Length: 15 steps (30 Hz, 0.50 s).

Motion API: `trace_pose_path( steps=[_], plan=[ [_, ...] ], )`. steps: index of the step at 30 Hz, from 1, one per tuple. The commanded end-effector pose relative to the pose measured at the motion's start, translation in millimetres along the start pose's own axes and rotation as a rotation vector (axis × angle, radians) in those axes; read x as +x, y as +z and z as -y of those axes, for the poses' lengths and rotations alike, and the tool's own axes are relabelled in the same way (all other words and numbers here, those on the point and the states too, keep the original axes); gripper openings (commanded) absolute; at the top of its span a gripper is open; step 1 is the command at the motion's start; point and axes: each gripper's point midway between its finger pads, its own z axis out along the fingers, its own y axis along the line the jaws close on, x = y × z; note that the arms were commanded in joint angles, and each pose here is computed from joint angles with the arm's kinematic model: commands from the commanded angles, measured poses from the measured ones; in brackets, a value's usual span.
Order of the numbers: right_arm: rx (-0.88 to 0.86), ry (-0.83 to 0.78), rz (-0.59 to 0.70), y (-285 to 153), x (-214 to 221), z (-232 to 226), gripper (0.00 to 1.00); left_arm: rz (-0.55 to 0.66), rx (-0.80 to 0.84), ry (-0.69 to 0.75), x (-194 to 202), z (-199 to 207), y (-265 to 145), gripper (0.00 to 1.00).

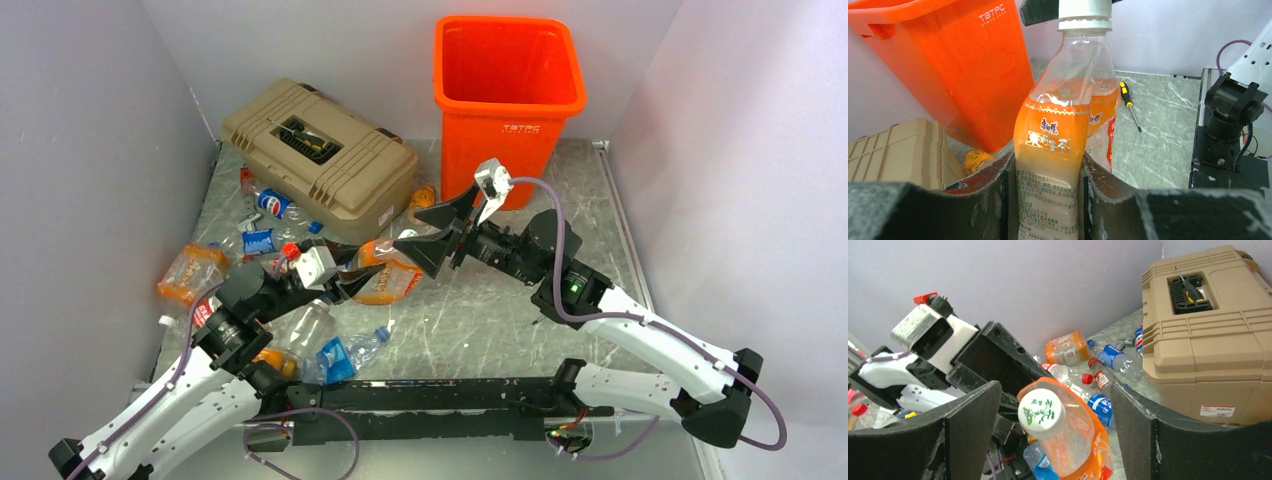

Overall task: Put the plastic bottles in the bin
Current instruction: Place the plastic bottle in the trash bin.

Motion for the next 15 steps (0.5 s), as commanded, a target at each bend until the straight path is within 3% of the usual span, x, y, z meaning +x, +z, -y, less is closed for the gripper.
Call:
trace_pose_path(
  steps=[1, 9, 15],
  plan=[
    [-0.02, 0.036, 0.08, 11.2, -20.0, -6.5, 0.8, 0.059, 0.005, 0.031, -17.5, -0.8, 0.5, 0.14],
    [-0.019, 0.066, 0.04, 18.5, -6.5, -4.2, 0.67, 0.064, -0.011, 0.037, -19.6, -2.8, -2.0, 0.14],
    [-0.027, 0.065, 0.023, 20.0, -1.4, -4.8, 0.24, 0.062, -0.023, 0.031, -19.5, -4.6, -2.3, 0.15]
  ],
)
